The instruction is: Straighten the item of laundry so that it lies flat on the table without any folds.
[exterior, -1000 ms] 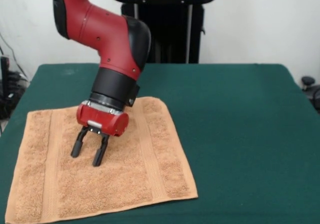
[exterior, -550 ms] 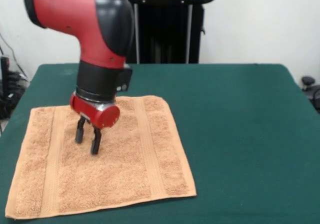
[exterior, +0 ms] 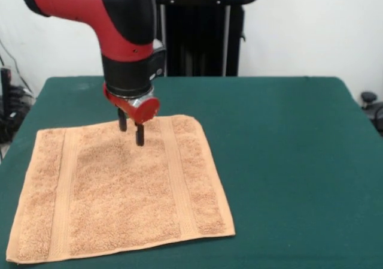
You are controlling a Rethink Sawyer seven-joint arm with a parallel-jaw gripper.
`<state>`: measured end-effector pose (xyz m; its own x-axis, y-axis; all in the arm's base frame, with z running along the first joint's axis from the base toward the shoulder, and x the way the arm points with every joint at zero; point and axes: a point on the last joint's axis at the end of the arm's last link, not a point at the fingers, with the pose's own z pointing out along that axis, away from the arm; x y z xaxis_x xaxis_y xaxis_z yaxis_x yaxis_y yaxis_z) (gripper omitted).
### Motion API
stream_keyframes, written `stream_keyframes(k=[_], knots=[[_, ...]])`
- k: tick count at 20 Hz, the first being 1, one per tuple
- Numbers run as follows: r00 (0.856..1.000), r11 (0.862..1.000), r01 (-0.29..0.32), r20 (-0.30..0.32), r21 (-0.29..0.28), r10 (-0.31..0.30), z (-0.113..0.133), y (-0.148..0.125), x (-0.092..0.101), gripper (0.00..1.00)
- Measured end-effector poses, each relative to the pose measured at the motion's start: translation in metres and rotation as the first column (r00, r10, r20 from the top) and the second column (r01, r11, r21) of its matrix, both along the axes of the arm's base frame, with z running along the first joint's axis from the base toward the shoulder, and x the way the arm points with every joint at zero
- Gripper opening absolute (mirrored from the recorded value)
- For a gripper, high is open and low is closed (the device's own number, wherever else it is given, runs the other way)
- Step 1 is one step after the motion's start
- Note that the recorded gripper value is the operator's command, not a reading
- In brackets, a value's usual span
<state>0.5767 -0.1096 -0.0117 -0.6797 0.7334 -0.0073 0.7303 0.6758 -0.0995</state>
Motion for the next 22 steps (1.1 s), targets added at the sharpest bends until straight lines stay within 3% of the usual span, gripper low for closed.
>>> stream_keyframes(k=[5,7,11,22], knots=[[0.994,0.995,-0.091,0.056,-0.035,0.093,-0.004,0.013,0.000,1.00],[0.983,0.987,-0.153,0.098,-0.059,0.158,-0.004,0.025,0.002,1.00],[0.965,0.974,-0.214,0.135,-0.080,0.223,0.002,0.039,0.005,1.00],[0.944,0.964,-0.248,0.198,-0.094,0.262,0.031,0.056,0.029,1.00]])
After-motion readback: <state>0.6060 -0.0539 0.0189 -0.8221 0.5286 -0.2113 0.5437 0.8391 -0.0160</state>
